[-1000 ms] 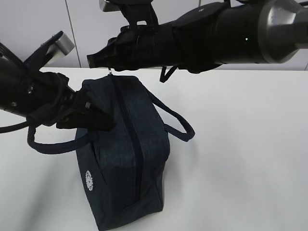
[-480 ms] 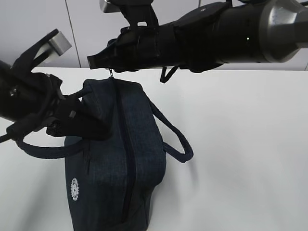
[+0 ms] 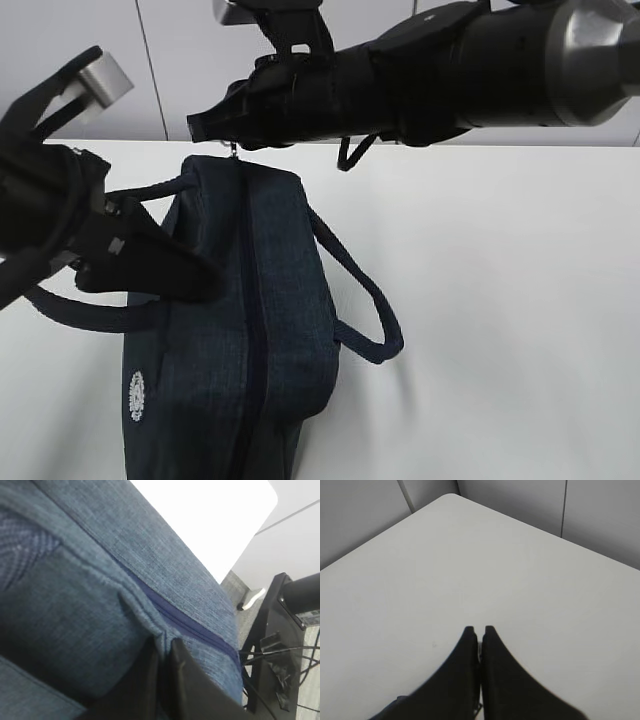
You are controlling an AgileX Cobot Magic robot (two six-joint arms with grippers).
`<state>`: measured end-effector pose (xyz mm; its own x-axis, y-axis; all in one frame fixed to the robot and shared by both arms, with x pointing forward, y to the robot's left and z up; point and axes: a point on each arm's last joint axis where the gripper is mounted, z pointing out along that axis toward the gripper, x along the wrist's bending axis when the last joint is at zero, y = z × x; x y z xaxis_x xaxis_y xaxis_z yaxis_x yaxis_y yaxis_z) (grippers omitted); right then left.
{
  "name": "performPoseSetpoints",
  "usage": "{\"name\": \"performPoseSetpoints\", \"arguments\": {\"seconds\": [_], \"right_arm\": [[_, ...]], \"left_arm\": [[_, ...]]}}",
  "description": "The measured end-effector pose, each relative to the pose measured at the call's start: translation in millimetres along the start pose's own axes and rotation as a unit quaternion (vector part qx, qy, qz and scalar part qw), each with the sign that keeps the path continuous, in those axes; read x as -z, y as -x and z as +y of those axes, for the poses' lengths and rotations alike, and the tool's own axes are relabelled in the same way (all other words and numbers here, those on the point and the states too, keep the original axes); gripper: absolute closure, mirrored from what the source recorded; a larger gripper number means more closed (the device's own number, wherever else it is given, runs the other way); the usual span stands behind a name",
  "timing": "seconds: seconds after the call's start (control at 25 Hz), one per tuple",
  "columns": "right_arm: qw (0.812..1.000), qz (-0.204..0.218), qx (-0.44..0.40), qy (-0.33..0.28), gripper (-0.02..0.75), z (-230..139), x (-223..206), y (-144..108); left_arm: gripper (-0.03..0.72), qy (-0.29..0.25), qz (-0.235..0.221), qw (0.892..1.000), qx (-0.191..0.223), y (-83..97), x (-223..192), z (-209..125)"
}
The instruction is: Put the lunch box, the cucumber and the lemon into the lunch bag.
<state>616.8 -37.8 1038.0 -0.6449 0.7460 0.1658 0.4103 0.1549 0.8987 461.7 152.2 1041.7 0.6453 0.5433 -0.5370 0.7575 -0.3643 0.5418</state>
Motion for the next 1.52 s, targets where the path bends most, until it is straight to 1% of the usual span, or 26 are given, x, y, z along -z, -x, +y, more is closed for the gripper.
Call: {"name": "performPoseSetpoints", "arguments": {"seconds": [0.68,0.92,1.2,1.52], "right_arm": [[1.000,0.013,0.000,-0.004,0.738,-1,0,-2],[1.000,0.016,0.000,-0.005,0.738,-1,0,-2],[1.000,0.017,-0.002,-0.005,0.738,-1,0,-2],[0.999,0.032,-0.006,-0.005,0.738,1,1,-6]], "left_arm": [[0.694,-0.007,-0.026,0.999,-0.031,25.6,23,-8],[0.694,0.003,-0.021,0.999,-0.032,32.5,31,-9],[0.694,0.021,-0.019,0.999,-0.040,45.8,45,-13],[0.694,0.039,-0.011,0.998,-0.042,57.3,58,-18]]}}
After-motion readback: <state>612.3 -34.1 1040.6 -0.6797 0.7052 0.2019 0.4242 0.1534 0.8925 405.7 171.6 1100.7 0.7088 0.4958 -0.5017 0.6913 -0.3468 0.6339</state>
